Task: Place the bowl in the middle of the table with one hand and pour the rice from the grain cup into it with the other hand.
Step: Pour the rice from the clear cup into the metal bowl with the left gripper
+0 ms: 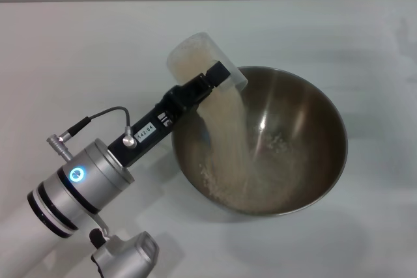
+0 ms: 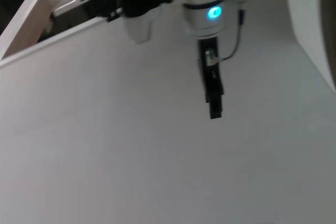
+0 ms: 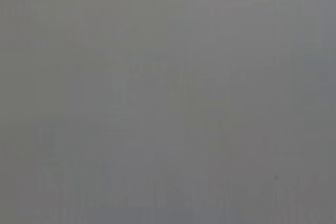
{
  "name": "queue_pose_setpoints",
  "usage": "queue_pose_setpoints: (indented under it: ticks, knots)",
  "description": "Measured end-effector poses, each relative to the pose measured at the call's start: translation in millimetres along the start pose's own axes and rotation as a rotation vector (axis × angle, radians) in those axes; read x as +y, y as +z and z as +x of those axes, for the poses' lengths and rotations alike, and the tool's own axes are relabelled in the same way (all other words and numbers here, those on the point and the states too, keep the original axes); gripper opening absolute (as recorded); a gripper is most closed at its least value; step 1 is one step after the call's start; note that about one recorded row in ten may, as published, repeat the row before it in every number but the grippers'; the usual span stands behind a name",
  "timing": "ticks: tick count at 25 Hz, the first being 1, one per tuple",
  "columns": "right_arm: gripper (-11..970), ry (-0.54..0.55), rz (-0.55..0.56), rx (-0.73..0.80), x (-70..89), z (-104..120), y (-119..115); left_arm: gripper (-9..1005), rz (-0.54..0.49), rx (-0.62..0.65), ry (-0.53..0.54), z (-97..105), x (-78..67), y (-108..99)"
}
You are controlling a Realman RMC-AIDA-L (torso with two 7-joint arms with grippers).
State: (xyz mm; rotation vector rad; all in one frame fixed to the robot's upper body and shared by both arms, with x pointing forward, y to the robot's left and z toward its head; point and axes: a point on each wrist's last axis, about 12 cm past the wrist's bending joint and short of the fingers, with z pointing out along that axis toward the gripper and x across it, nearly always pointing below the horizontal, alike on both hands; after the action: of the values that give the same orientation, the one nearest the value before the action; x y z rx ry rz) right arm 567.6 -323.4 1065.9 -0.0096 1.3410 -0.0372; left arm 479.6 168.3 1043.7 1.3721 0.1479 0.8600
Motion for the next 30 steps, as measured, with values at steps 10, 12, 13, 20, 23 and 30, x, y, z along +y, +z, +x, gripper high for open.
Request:
queue_pose_setpoints:
  ticks: [10,12,13,20,23,30]
  knots:
    - [490,-0.001,0.004,0.004,-0.7,0.6,-0.3,30,-0.014,-0.040,0.268,-4.6,1.0,0.0]
    - [490,-0.001,0.004,0.004,-0.7,0.6,-0.4,30,-0.015,-0.041,0.316,-5.1,1.0,-0.8]
    - [490,-0.001,0.004,0.004,-0.7,0.6,-0.4,30,-0.016,-0.042,0.326,-5.2,1.0,-1.0]
    - [489,-0.001,0.000,0.001,0.4,0.1,0.3,31,-0.038,-0.073,0.403,-8.4,2.3,-5.3]
    - [489,0.001,0.002,-0.001,0.7,0.4,-1.5,32,-0.040,-0.079,0.412,-8.9,2.3,-6.0]
    - [488,0.007,0.009,0.003,1.6,2.6,-6.4,33,-0.037,-0.098,0.416,-10.3,1.4,-7.1]
